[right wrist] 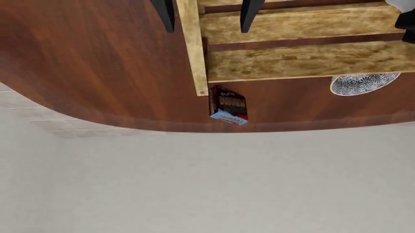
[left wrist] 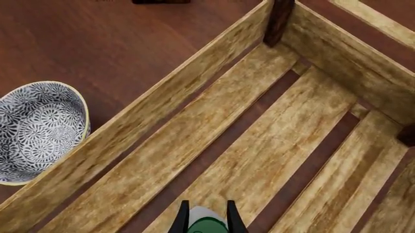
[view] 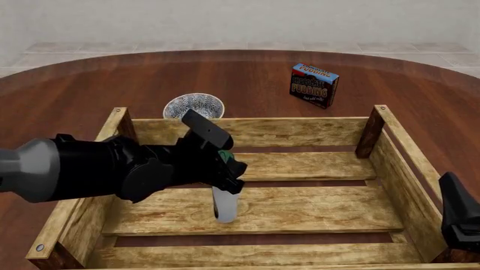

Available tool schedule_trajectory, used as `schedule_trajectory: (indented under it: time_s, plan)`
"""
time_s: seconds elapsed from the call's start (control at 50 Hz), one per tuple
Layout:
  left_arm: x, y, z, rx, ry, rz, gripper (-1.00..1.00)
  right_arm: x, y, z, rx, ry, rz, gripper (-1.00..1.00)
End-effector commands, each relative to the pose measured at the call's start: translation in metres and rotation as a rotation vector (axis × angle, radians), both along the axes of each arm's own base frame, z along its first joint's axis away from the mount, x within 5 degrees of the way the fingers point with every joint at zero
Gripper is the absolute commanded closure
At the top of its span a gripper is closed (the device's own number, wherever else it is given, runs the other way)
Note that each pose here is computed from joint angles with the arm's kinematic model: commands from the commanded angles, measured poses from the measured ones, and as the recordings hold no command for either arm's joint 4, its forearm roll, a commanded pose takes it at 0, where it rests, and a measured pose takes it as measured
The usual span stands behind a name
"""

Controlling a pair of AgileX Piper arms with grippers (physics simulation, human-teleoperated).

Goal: Pick up the salad dressing and put it in the tray.

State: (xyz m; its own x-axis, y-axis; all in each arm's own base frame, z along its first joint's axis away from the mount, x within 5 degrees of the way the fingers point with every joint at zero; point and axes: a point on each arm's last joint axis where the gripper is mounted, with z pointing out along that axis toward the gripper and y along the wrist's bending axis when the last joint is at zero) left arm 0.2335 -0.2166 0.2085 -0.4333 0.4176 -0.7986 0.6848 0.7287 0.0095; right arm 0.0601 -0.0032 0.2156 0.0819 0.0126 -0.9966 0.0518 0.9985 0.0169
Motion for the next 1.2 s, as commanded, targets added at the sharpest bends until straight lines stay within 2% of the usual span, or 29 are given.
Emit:
schedule_trajectory:
  time_s: [0.02,0.18,0.2,1.2]
  plan:
    - [-0.0007,0.0030,-0.0111,0.050,0.004,-0.022,1.00,0.0000,0.0001,-0.0003,-0.002,0.001,0.002,-1.00]
    - [0.0030,0.0050,-0.0143,0.061,0.005,-0.016,1.00,0.0005,0.0002,0.0009,-0.002,0.002,0.003,-1.00]
    - [0.0009,0.0021,-0.0151,0.061,0.009,-0.025,-1.00,0.0006,0.0002,0.0001,-0.002,0.002,0.003,-1.00]
    - [0.0055,0.0067,-0.0101,0.067,-0.006,-0.016,-1.00,0.0002,0.0003,0.0003,-0.002,0.000,0.006,-1.00]
